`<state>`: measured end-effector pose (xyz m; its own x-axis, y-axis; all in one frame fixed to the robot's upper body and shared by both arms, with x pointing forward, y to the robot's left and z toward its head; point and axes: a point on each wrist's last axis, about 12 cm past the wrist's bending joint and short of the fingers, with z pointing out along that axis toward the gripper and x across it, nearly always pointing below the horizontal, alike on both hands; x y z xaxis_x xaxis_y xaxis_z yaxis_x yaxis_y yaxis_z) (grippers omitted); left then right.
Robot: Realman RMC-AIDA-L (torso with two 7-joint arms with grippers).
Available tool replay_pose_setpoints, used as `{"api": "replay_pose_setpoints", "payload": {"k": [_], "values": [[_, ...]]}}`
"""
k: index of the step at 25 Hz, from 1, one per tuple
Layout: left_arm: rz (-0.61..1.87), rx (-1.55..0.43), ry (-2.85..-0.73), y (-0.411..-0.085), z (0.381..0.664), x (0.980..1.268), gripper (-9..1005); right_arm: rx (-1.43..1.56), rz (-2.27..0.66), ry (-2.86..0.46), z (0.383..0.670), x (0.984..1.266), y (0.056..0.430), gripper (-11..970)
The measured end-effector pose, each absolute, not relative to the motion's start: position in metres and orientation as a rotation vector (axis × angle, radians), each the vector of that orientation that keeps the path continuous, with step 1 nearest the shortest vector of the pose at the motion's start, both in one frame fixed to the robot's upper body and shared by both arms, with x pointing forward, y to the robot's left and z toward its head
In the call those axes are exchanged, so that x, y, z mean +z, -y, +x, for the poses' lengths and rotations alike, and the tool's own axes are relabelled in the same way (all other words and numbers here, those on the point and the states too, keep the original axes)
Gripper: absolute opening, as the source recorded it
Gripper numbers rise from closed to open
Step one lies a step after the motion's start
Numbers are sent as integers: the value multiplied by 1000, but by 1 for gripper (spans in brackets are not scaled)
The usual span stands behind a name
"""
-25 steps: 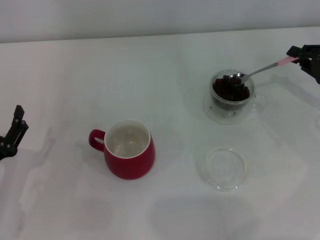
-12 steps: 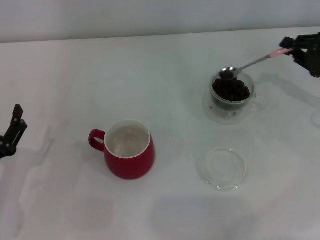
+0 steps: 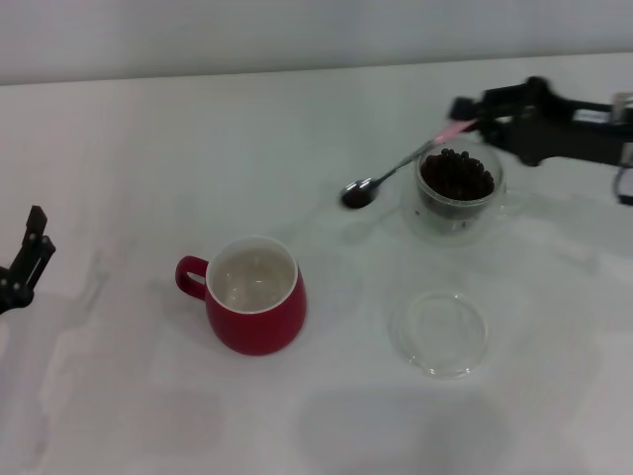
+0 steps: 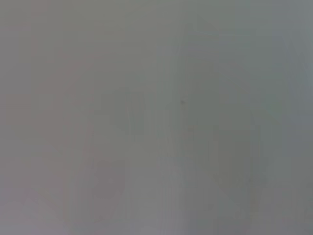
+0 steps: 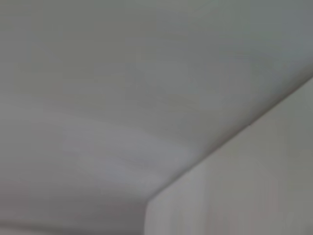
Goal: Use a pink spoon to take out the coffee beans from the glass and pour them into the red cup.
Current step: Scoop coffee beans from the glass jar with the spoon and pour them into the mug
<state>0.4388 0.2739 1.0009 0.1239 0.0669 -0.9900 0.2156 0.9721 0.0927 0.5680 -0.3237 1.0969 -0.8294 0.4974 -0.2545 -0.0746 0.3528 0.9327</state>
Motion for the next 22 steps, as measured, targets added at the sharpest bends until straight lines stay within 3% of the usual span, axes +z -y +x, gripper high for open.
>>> {"api": "replay_pose_setpoints", "payload": {"k": [12,22], "values": [[235,-110,-1448,-274,439,1001,862,1600,89,-2147,579,1104,247,144],[235,-110,-1449,-274,439,1001,861,1459,-22,-2095,575,1091,241,145]]}}
